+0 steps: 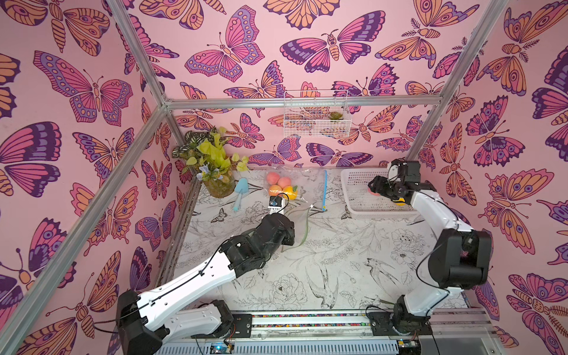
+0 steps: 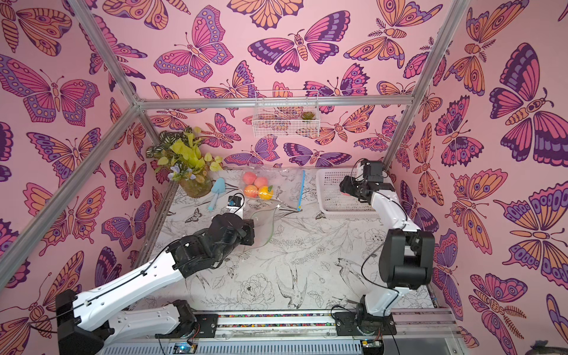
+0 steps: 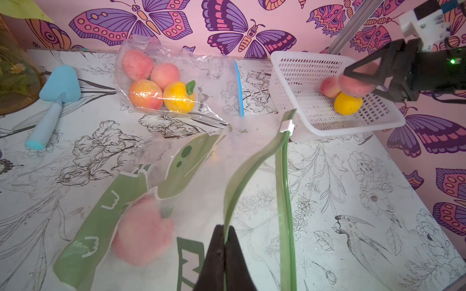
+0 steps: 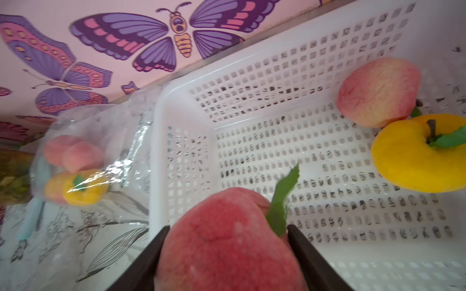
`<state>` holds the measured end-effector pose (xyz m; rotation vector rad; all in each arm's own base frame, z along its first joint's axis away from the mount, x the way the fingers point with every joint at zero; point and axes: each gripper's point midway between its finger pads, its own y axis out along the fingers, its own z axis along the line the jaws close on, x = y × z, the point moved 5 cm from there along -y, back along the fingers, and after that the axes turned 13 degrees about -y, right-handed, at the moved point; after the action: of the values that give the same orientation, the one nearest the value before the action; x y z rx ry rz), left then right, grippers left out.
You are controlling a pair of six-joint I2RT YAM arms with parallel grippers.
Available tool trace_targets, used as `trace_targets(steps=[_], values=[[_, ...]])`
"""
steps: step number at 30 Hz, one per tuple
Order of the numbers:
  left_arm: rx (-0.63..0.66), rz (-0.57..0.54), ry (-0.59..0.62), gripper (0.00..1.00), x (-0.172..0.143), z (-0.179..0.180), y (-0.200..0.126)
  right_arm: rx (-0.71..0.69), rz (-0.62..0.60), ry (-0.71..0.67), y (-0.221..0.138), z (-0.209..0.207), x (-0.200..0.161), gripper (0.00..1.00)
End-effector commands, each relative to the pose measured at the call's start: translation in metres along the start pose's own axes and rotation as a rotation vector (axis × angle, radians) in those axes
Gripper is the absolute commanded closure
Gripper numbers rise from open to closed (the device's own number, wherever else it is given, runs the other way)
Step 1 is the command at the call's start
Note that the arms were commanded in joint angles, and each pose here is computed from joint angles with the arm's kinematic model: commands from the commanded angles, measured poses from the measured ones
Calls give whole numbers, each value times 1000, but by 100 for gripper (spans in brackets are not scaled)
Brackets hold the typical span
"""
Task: Place the peach in a zip-top bag and seal the zipper
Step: Place the peach in the zipper food storage bag.
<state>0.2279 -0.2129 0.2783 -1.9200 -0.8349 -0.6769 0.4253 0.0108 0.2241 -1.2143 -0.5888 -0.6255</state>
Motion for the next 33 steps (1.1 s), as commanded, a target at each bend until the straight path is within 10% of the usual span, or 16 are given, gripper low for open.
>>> trace_targets(steps=[1, 15, 33], values=[[-46, 34, -34, 100, -5, -4, 10, 153, -70, -22, -26, 37, 0, 38], [-47, 36, -131, 100, -4, -10, 26, 606, -125, -265, -118, 179, -50, 36], [-132, 27, -159, 100, 7, -28, 22, 844, 28, -382, -109, 265, -103, 36]])
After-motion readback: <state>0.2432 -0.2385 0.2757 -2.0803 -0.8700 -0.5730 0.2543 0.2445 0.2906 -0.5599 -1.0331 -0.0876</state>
